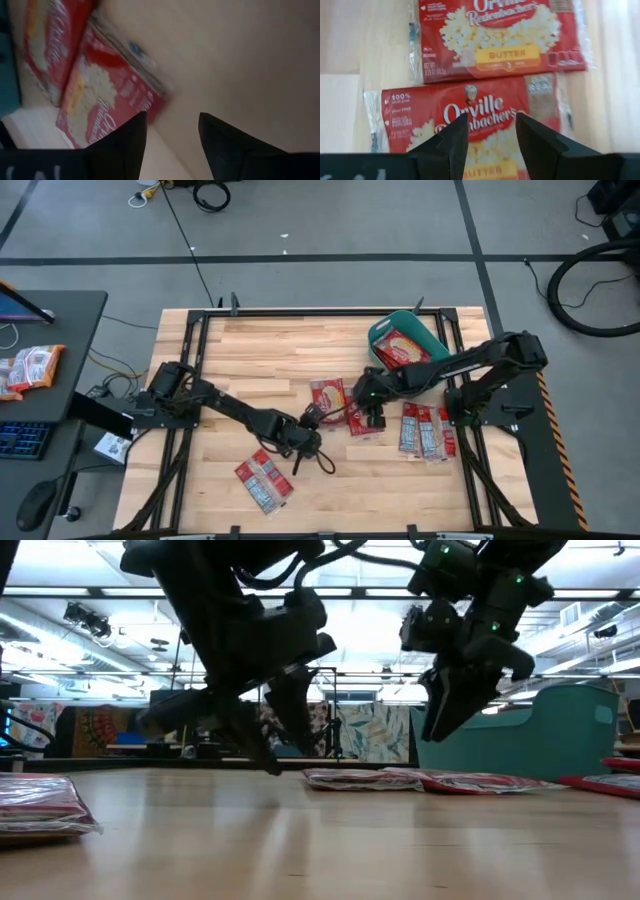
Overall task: Sort popcorn bags into baskets
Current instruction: Put the red popcorn bag into the green bin
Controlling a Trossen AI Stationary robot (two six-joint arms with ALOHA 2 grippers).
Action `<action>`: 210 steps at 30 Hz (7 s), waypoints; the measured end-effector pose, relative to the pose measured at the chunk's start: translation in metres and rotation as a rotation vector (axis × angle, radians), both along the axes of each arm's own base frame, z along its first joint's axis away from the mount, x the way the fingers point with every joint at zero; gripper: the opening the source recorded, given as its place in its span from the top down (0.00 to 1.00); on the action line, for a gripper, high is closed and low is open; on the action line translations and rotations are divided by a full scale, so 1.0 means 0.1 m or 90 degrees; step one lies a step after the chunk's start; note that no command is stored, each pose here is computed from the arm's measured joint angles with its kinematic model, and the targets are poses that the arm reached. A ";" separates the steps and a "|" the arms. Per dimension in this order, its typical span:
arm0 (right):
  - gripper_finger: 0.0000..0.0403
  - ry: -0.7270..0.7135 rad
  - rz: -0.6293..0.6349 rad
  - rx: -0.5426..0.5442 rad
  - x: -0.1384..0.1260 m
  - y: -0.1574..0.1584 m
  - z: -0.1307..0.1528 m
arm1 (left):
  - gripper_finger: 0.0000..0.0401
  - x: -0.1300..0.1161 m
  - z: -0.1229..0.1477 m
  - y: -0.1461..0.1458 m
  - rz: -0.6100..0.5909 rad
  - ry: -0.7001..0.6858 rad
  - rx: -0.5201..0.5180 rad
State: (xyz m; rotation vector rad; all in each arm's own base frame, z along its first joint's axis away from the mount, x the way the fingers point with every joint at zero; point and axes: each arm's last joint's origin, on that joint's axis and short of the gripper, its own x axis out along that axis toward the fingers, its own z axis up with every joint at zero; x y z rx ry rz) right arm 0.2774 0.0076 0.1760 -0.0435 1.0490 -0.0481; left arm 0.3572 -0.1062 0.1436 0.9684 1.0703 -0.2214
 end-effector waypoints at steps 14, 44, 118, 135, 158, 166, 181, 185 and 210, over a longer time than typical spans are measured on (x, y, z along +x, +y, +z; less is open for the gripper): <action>0.58 -0.067 -0.006 0.012 -0.05 0.10 0.21 | 0.54 0.08 0.00 0.35 -0.031 0.023 0.120; 0.58 -0.086 0.003 0.044 -0.07 0.43 0.23 | 0.96 0.27 -0.25 0.72 -0.088 0.045 0.070; 0.58 -0.510 -0.104 -0.149 -1.01 0.56 1.50 | 0.50 1.59 0.35 1.13 0.008 -0.327 -0.057; 0.58 -0.458 -0.105 -0.133 -0.96 0.59 1.37 | 0.52 1.30 0.06 0.85 -0.115 -0.034 -0.107; 0.58 -0.478 -0.112 -0.121 -0.93 0.60 1.41 | 0.54 1.30 -0.10 0.87 -0.211 -0.025 -0.023; 0.58 -0.479 -0.098 -0.115 -0.93 0.61 1.41 | 0.61 1.36 -0.23 0.89 -0.199 -0.030 0.004; 0.58 -0.459 -0.083 -0.125 -0.94 0.61 1.37 | 0.96 1.24 0.00 0.87 -0.069 -0.027 -0.016; 0.58 -0.465 -0.085 -0.138 -0.97 0.59 1.40 | 0.96 1.16 0.38 0.89 -0.030 -0.070 -0.016; 0.58 -0.591 -0.090 -0.126 -1.21 0.52 1.78 | 0.96 1.44 0.92 1.33 -0.024 -0.403 0.087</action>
